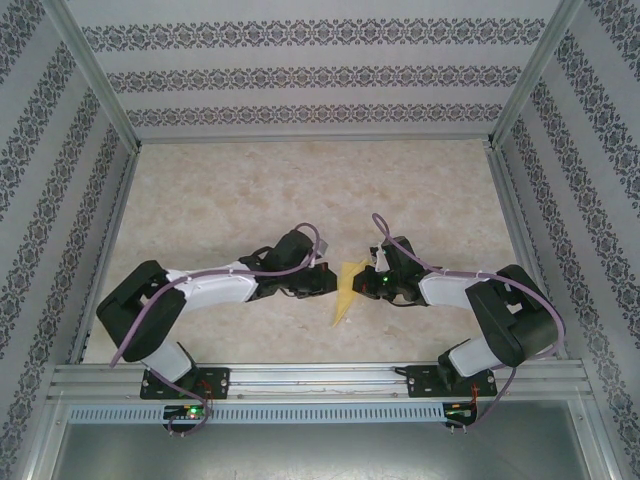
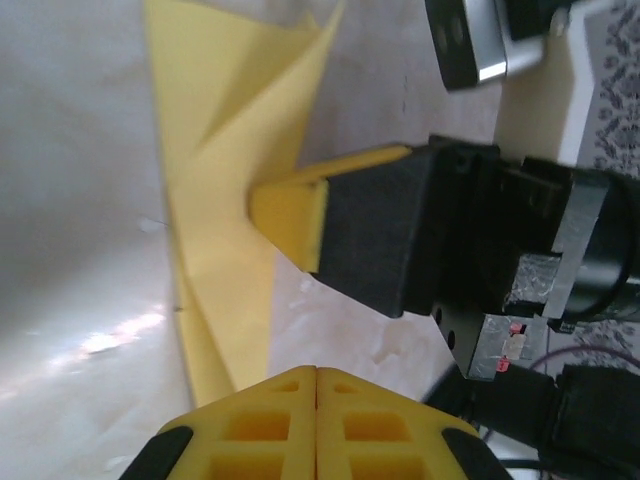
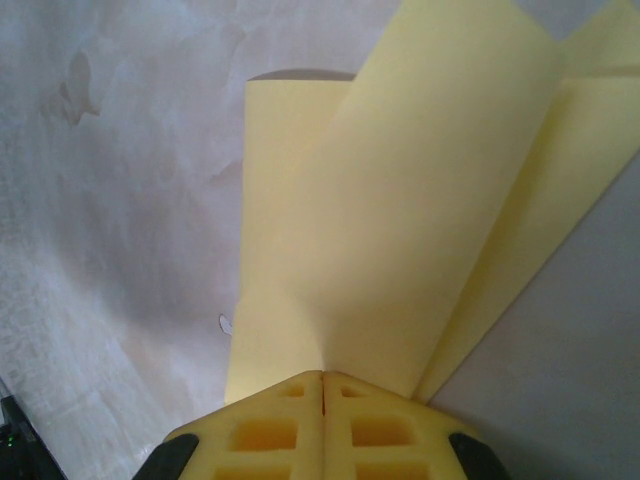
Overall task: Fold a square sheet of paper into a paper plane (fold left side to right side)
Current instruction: Fold the wing for the fifth time at the center of the table.
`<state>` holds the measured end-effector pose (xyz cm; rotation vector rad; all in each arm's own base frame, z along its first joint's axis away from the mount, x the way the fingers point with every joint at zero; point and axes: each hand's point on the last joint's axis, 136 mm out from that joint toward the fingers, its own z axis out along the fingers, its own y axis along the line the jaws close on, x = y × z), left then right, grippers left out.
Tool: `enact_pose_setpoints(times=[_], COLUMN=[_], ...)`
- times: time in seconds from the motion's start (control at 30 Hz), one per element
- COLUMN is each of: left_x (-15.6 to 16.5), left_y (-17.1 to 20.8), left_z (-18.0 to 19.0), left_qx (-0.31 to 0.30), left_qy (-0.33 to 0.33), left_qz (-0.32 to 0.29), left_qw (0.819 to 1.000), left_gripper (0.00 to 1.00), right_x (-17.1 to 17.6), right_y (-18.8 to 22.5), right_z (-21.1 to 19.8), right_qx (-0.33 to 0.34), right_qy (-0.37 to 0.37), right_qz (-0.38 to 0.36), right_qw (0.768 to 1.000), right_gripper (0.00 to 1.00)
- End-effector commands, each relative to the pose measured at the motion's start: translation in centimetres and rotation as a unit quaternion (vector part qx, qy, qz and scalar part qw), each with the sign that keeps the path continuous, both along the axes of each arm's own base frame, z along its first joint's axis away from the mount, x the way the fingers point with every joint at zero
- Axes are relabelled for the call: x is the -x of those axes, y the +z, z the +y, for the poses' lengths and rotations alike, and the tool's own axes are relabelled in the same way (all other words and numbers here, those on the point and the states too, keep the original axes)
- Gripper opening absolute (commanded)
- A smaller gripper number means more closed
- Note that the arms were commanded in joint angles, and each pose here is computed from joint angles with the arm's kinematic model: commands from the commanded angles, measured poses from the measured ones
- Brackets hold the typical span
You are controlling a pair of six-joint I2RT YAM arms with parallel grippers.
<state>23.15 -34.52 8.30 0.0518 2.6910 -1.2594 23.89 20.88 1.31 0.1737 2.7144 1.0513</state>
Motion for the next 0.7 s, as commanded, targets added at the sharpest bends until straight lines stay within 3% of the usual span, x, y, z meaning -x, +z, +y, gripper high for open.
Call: enact_pose_setpoints(times=[0.0, 0.67], left_x=[1.0, 2.5], left_y=[-0.1, -5.2], left_z=[-2.2, -1.9], left_qx=[0.027, -0.009], left_qy=[-0.024, -0.026], left_qz=[0.028, 0.075], left_qw=[0.999, 0.997], left_gripper=[0.06, 0.05], right_x=[3.8, 3.8], right_y=[-3.9, -4.0], right_z=[-2.7, -2.8], right_qx=[0.073, 0.081], right_qy=[0.002, 0.006], right_qz=[0.077, 0.078], right_qw=[0.994, 0.994], right_gripper=[0.0, 0.0])
